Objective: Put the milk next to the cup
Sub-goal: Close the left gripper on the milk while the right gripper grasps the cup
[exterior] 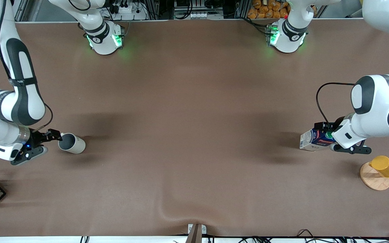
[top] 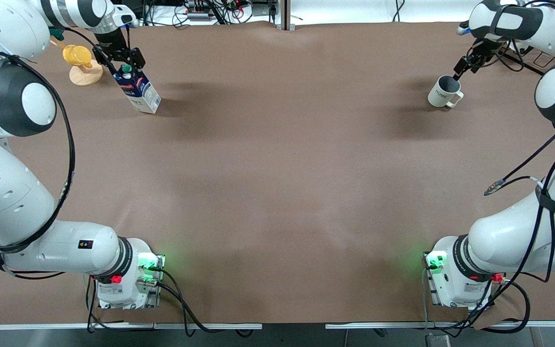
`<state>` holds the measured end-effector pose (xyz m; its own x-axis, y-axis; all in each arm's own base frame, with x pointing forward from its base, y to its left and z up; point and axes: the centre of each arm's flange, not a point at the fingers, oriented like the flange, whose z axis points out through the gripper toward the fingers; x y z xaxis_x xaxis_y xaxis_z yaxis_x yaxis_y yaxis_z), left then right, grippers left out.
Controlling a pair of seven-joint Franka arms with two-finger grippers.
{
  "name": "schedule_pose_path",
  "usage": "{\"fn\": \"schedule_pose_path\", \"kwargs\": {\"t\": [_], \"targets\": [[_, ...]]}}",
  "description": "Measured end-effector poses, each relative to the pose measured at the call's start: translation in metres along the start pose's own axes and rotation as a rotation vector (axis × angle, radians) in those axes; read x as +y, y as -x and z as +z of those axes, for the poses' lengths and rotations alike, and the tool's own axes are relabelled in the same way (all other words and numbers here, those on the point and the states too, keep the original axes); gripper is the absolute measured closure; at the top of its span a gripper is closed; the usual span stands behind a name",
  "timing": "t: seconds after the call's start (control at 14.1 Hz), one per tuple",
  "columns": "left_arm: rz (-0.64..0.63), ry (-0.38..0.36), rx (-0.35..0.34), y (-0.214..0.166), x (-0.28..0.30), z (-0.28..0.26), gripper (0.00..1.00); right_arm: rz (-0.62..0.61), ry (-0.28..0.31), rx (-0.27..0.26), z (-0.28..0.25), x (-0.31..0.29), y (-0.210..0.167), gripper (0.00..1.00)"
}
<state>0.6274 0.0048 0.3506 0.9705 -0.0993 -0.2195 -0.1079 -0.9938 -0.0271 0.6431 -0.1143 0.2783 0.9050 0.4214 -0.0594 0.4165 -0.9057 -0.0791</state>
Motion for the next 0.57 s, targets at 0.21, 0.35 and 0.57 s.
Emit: {"fn": "schedule_pose_path", "kwargs": {"t": [0.21, 0.35, 0.57], "targets": [[0.001, -0.002, -0.002, 0.000, 0.000, 0.002, 0.15, 0.015, -0.015, 0.004, 0.024, 0.002, -0.003, 0.39], [-0.002, -0.002, -0.002, 0.000, -0.002, 0.002, 0.20, 0.017, -0.020, 0.000, 0.029, 0.003, -0.003, 0.62], [-0.005, -0.002, 0.000, -0.002, -0.004, 0.004, 0.32, 0.020, -0.021, 0.006, 0.028, 0.003, -0.004, 0.94]]}}
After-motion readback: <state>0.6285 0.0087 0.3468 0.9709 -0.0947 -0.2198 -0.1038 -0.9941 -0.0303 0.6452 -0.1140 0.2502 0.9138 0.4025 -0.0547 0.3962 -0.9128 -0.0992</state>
